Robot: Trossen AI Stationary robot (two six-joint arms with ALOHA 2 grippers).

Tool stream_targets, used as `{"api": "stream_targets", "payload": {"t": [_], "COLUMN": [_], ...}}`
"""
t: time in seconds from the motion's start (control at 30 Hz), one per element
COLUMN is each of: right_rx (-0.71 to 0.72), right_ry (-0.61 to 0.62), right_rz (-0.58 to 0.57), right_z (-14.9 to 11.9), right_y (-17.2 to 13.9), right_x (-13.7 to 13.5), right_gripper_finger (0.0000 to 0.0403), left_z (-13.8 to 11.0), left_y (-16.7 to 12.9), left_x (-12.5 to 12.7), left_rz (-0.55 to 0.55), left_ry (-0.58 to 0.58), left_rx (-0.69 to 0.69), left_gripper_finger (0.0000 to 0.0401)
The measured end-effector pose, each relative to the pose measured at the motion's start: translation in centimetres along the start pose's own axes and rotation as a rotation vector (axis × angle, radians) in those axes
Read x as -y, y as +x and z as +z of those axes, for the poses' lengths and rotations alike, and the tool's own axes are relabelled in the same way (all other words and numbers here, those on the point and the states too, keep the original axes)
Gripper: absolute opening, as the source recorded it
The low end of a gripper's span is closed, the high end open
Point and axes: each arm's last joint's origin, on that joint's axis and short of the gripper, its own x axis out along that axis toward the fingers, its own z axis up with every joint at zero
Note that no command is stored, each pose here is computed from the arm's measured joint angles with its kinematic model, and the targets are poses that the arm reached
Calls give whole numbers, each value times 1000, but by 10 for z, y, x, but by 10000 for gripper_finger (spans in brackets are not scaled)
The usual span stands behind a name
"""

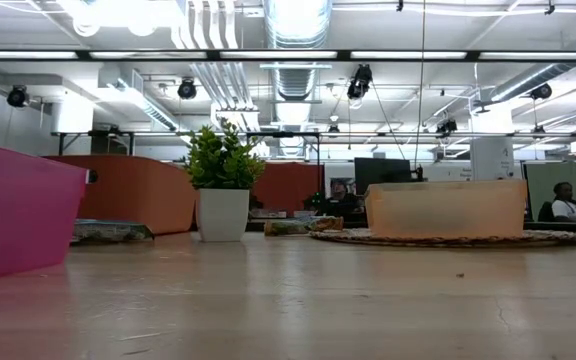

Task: Pick and place Granola Bars by type
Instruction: Put the bottom red granola bar into the right orange bin

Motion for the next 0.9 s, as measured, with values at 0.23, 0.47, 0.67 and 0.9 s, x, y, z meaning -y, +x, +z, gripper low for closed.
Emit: {"api": "stream_targets", "payload": {"t": [0.23, 0.47, 0.67, 0.9], "right_rx": [2, 1, -41, -228], "right_ry": [-13, -17, -36, -58], "right_rz": [1, 2, -5, -56], "right_z": [1, 4, 13, 10], "right_y": [-1, -4, -12, -20], "right_x": [0, 0, -1, 3], "right_gripper_finger": [20, 15, 13, 12], "left_z": [0, 0, 9, 13], "left_y": [0, -3, -14, -33], "left_x": [0, 0, 1, -3], "left_rz": [-3, 1, -31, 7], "left_ry": [-9, -41, -17, 5], "left_rx": [-3, -15, -6, -72], "left_gripper_finger": [7, 28, 91, 162]}}
